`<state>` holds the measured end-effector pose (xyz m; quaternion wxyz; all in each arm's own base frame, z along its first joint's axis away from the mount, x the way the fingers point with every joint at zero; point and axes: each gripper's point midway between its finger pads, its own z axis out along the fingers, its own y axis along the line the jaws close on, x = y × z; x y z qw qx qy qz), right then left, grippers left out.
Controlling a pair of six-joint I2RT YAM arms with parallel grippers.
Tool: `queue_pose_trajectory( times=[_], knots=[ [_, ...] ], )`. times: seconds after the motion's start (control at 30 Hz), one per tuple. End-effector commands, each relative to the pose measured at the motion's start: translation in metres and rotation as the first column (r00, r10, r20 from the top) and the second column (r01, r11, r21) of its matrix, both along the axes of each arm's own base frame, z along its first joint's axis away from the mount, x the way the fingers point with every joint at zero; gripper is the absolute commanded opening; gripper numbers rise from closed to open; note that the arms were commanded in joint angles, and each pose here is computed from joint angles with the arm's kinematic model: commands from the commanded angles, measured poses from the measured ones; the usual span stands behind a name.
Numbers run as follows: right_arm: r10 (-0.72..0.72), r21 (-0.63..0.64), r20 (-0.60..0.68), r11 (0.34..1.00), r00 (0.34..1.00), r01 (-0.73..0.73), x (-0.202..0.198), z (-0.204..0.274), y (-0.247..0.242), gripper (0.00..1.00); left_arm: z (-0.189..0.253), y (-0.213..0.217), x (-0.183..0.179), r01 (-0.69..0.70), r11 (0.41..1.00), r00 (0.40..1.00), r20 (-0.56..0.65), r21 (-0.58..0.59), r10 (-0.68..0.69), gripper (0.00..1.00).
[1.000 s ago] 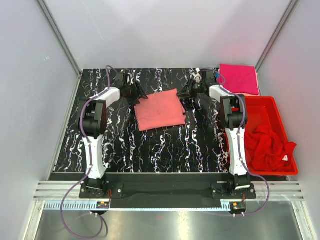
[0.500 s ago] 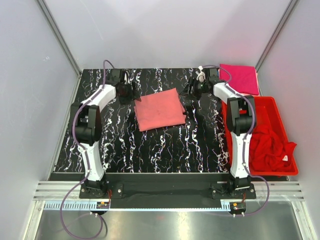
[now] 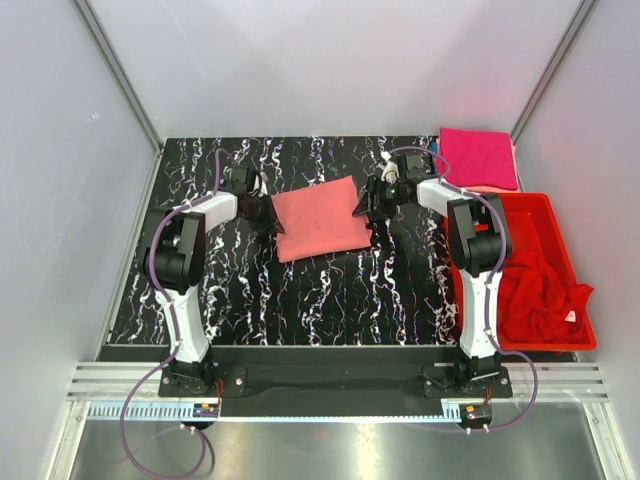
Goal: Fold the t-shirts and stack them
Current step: Fold the tshirt
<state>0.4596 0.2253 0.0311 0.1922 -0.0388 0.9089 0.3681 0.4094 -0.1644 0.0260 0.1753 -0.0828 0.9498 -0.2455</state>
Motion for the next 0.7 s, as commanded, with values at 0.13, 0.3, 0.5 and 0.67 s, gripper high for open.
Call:
queue_pose_trajectory(
  times=[0.13,0.3,0.5,0.67],
  knots=[
    [-0.035,-0.018,0.055,0.999,0.998,0.036,-0.024,0.012,0.004,0.24,0.012,-0.020,0.012,0.077,0.989,0.996,0.051,-0.128,-0.071,0.00],
    [-0.108,0.012,0.016,0.994,0.994,0.108,-0.064,0.020,-0.002,0.18,0.010,-0.004,-0.016,0.081,0.991,0.994,-0.059,-0.103,-0.088,0.04],
    [-0.086,0.000,0.005,0.996,0.996,0.086,-0.082,0.025,0.002,0.57,0.026,0.007,-0.004,0.124,0.992,0.992,-0.002,-0.037,-0.124,0.55],
    [-0.111,-0.088,0.043,0.989,0.993,0.115,-0.059,0.030,-0.013,0.64,0.055,0.006,0.048,0.165,0.986,0.979,0.114,0.025,-0.167,0.66]
  ],
)
